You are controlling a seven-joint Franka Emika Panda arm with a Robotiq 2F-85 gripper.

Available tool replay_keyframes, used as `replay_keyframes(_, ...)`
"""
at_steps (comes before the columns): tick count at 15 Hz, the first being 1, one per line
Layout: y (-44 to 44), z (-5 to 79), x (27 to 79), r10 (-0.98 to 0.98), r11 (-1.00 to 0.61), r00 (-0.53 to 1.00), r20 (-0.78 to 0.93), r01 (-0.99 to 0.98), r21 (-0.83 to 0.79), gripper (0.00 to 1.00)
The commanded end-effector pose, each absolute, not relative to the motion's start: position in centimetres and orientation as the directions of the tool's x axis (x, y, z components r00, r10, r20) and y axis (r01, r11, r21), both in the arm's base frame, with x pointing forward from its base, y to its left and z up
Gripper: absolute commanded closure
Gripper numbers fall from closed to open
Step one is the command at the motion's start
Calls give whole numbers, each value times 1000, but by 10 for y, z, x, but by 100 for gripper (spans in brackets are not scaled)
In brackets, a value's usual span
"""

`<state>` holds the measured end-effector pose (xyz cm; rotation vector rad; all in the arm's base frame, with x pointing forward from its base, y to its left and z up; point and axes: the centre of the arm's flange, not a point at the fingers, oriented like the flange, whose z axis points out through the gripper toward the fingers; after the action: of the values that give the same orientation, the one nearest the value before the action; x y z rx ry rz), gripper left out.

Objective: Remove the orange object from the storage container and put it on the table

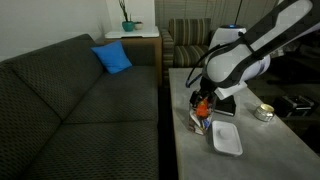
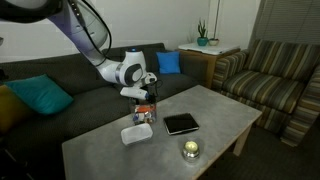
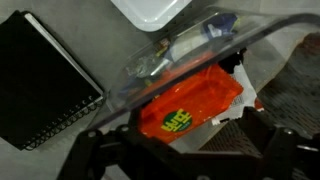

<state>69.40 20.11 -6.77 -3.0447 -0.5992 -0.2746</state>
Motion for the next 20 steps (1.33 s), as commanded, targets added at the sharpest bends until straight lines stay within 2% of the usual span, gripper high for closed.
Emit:
replay_keyframes(1, 203, -88, 694, 316, -945, 934, 168, 325, -26, 0)
replay_keyframes(14, 196, -96, 694, 159, -986, 983, 96, 163, -40, 0)
replay_keyframes(20, 192, -75, 690, 72, -996, 988, 136, 78, -40, 0)
